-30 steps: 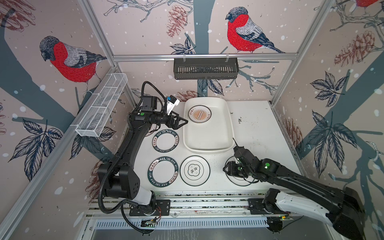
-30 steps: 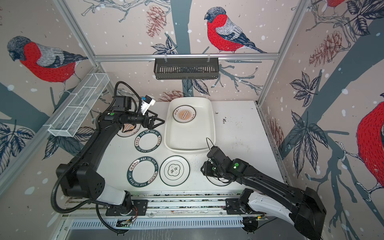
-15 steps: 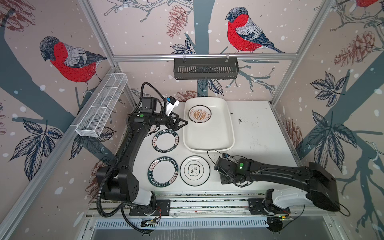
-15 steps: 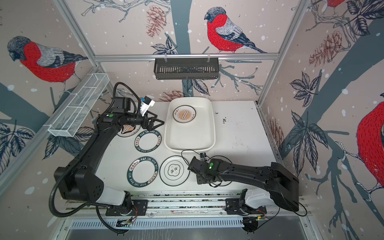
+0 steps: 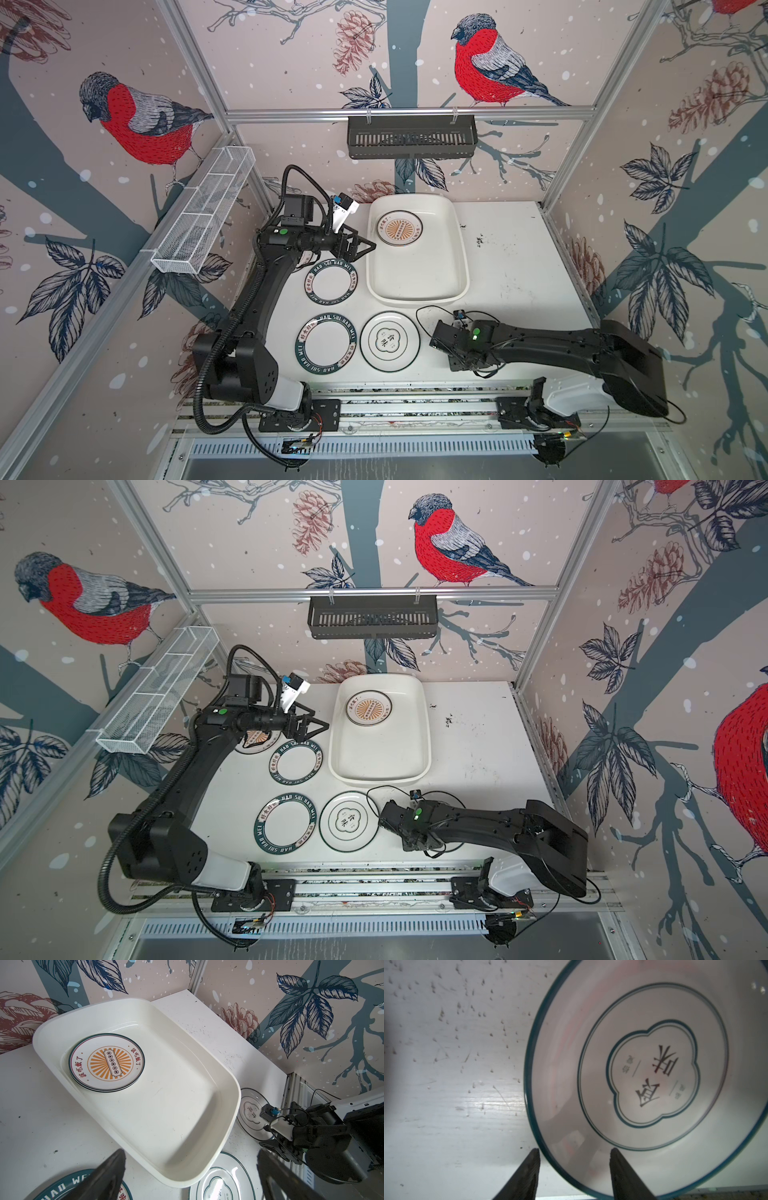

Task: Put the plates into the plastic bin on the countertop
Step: 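Lower the right gripper over the white plate with black lettering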

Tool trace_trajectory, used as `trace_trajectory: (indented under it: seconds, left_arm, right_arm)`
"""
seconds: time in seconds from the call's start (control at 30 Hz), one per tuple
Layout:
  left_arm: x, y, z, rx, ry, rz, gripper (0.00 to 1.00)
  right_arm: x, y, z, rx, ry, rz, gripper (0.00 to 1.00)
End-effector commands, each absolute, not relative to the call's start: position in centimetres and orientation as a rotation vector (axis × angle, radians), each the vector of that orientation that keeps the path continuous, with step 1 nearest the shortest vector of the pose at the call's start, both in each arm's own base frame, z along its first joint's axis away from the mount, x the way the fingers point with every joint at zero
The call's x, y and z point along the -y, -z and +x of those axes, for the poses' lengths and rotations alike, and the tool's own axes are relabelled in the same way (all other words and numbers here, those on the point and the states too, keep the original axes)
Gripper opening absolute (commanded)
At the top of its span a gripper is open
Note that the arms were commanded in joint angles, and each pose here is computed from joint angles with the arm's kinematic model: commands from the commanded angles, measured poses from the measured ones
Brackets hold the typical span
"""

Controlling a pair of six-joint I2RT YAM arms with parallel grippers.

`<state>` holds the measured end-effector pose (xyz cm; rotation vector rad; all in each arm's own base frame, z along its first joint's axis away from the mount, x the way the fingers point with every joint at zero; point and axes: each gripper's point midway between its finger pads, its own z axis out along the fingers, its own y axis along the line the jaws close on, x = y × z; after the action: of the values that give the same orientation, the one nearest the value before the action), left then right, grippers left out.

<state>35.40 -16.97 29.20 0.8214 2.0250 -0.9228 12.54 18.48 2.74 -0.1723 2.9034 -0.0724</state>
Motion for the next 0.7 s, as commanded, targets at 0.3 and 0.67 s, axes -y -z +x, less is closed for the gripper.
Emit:
trace_trajectory:
  seconds: [0.3, 0.67]
  left_arm:
    - [17.3, -29.9, 35.4, -1.992, 0.927, 0.839, 0.98]
    - [17.4, -29.8, 35.5, -1.996, 0.935, 0.831, 0.98]
  right_arm:
    - [-15.8, -2.5, 15.3, -2.849, 0.105, -0.003, 0.56]
    - [-13.1, -3.5, 20.2, -2.772, 0.038, 0.181, 0.55]
